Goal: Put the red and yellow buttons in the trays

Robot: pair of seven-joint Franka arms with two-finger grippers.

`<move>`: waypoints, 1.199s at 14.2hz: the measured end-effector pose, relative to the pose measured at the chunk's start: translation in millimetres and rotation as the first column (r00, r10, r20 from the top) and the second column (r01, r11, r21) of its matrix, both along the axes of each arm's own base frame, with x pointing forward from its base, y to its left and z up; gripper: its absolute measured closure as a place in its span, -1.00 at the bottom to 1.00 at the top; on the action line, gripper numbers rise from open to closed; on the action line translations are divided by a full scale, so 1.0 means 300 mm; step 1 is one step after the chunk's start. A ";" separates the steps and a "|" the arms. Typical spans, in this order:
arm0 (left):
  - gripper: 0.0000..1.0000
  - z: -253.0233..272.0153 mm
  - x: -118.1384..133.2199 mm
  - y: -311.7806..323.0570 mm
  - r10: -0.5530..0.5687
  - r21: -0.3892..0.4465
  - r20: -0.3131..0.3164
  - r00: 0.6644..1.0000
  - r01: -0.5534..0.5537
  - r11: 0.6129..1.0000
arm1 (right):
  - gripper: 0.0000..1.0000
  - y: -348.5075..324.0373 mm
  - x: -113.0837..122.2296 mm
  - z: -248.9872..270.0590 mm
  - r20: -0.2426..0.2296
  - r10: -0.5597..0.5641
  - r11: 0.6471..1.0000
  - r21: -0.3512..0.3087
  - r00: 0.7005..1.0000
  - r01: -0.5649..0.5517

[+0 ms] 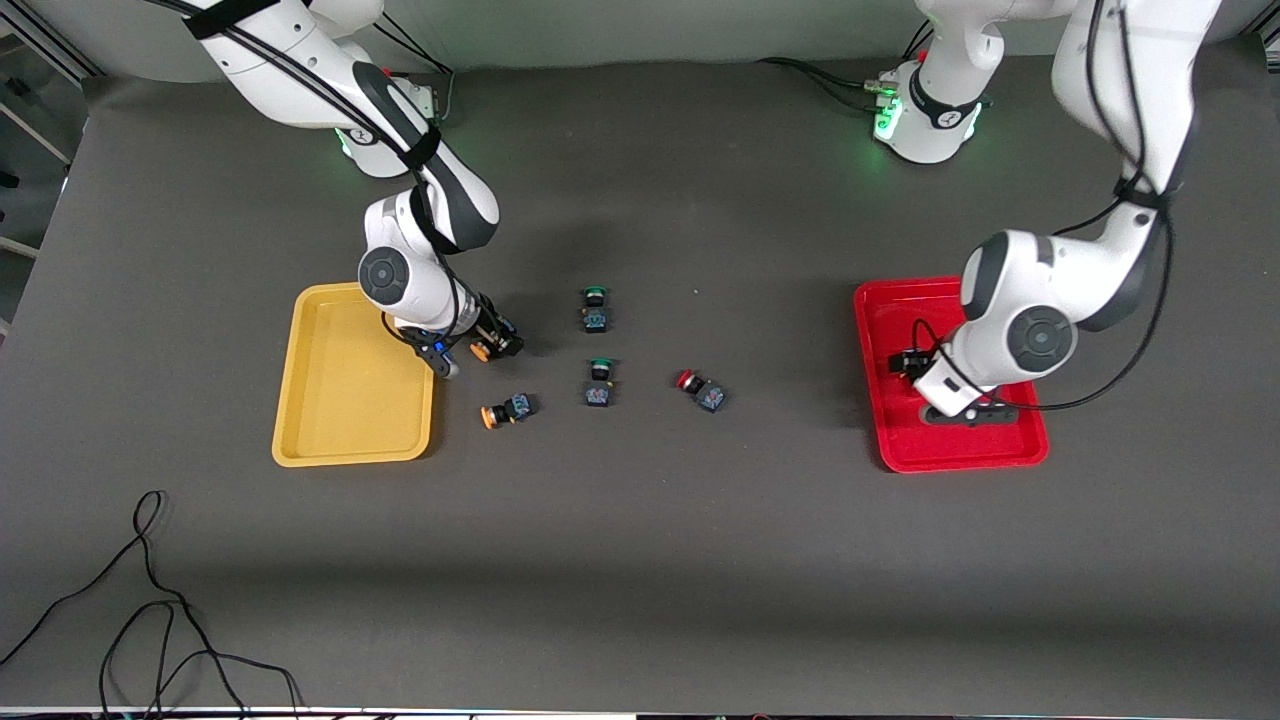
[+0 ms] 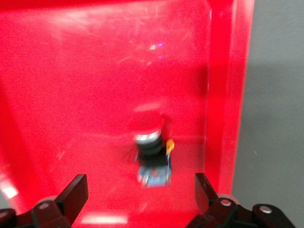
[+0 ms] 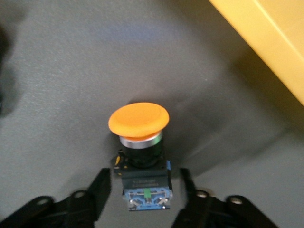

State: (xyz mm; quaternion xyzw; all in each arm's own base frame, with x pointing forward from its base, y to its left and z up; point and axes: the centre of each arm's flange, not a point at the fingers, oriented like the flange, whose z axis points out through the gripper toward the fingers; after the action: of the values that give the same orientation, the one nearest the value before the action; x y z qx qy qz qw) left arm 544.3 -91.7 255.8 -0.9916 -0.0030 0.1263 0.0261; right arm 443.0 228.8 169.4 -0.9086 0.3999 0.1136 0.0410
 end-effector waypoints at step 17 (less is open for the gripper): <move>-1.00 0.206 0.032 -0.804 0.540 -0.004 0.117 0.833 -0.544 0.839 | -0.06 -0.680 0.050 0.173 -0.049 0.086 0.996 0.044 0.995 -0.084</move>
State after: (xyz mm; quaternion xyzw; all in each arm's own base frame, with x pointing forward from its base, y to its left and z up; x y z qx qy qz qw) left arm 554.0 -333.1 317.6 -0.9552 -0.2870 0.0721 0.0037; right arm 458.0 24.7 221.3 -0.9205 0.3593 0.1466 0.0448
